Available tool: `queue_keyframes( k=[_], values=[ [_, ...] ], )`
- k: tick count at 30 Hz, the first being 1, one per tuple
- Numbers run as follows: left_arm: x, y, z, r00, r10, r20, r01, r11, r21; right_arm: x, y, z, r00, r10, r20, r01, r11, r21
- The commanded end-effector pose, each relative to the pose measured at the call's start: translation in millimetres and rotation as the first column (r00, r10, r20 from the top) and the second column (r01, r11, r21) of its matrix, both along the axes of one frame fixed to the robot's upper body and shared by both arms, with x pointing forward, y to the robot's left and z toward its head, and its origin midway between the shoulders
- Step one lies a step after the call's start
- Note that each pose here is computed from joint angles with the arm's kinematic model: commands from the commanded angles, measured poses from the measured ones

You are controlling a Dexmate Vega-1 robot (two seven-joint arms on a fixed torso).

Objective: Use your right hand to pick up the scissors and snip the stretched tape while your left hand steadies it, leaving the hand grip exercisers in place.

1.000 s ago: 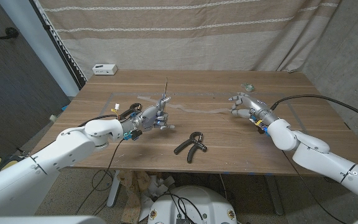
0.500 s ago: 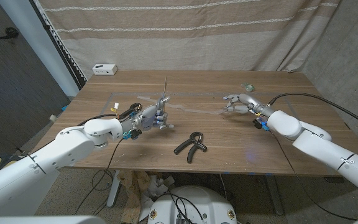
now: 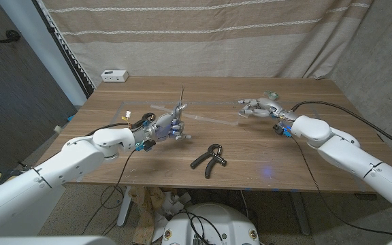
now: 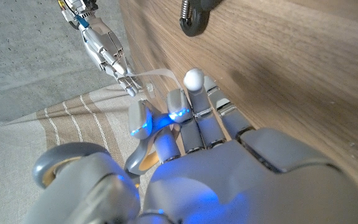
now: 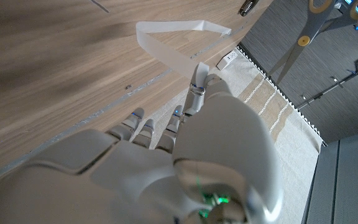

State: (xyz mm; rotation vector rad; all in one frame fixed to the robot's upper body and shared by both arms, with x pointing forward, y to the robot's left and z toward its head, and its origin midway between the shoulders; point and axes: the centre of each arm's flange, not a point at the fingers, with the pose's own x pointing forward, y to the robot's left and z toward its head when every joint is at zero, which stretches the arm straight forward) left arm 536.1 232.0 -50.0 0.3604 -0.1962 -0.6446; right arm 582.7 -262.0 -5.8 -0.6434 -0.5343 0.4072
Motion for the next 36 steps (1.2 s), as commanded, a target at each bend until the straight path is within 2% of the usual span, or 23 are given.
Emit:
queue_keyframes(
  k=[1,8,17,22,28,36],
  values=[
    [-1.0,-9.4,-5.7,0.999,-0.042,-0.014,0.042,0.999,0.005,5.7,17.2,11.5,0.997,0.079,0.019,-0.08,0.993,0.087],
    [-1.5,-13.2,-6.7,0.997,-0.074,-0.001,0.074,0.997,0.01,9.2,33.7,20.3,0.992,0.111,0.051,-0.116,0.988,0.099],
    [-3.3,-16.4,-3.0,0.996,-0.088,0.006,0.088,0.996,0.024,14.7,39.3,36.2,0.988,0.117,0.096,-0.129,0.983,0.129],
    [-3.5,-21.4,-3.6,0.993,-0.114,-0.007,0.114,0.993,0.029,19.5,40.9,45.5,0.986,0.127,0.111,-0.144,0.977,0.156],
    [-1.9,-22.8,-6.0,0.991,-0.131,-0.019,0.131,0.991,-0.014,22.6,47.4,57.1,0.979,0.15,0.136,-0.173,0.969,0.176],
    [0.4,-24.1,-6.3,0.981,-0.184,-0.063,0.184,0.983,0.006,26.2,59.3,62.0,0.973,0.181,0.141,-0.205,0.961,0.183]
  ],
)
